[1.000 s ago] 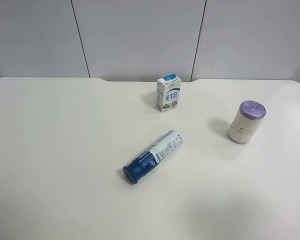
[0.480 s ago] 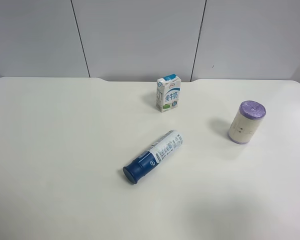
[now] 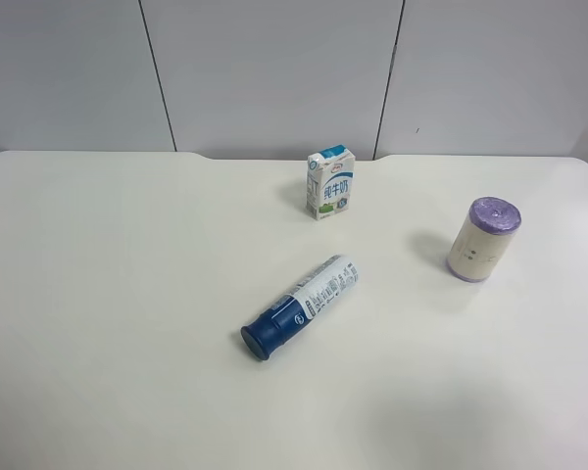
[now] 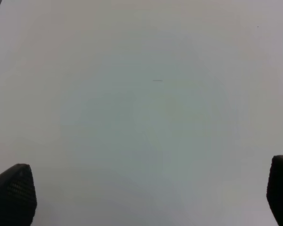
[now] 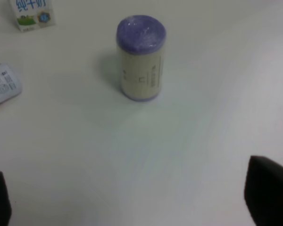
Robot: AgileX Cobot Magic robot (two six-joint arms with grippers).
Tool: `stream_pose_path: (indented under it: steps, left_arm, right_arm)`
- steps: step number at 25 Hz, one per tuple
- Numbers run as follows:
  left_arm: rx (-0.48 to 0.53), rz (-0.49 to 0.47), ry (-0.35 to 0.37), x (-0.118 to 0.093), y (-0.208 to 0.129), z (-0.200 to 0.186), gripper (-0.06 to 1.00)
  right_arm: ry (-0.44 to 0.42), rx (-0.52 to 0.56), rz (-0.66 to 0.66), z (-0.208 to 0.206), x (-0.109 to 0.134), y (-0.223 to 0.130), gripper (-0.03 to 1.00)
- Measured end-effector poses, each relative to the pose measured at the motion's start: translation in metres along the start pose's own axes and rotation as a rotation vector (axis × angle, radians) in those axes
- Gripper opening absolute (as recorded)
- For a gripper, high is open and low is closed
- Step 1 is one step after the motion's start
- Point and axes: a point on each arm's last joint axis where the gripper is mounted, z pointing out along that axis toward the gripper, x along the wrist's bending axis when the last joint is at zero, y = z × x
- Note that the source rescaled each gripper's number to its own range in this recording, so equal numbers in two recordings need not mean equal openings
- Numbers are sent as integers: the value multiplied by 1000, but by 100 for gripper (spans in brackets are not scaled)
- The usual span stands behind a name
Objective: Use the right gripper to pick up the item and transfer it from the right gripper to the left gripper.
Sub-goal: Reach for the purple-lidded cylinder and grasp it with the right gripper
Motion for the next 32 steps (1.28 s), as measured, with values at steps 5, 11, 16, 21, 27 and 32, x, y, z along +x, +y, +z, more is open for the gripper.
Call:
stream_pose_path:
  steps: [5,11,16,21,27,32]
  left_arm:
    - [0,0,0,0,0,0,100]
    - [0,0,0,0,0,0,100]
    - [0,0,0,0,0,0,100]
    - [0,0,0,0,0,0,100]
    - [0,0,0,0,0,0,100]
    - [0,0,0,0,0,0,100]
  right_arm:
    - [0,0,0,0,0,0,100]
    - [0,-4,1,-1,0,1,100]
    - [0,35,31,-3,0,22,100]
    - [0,178,36,17,-1,60,100]
    - [-1,315,40,52,-3,109,100]
    - [-4,433,57,92,-5,135,100]
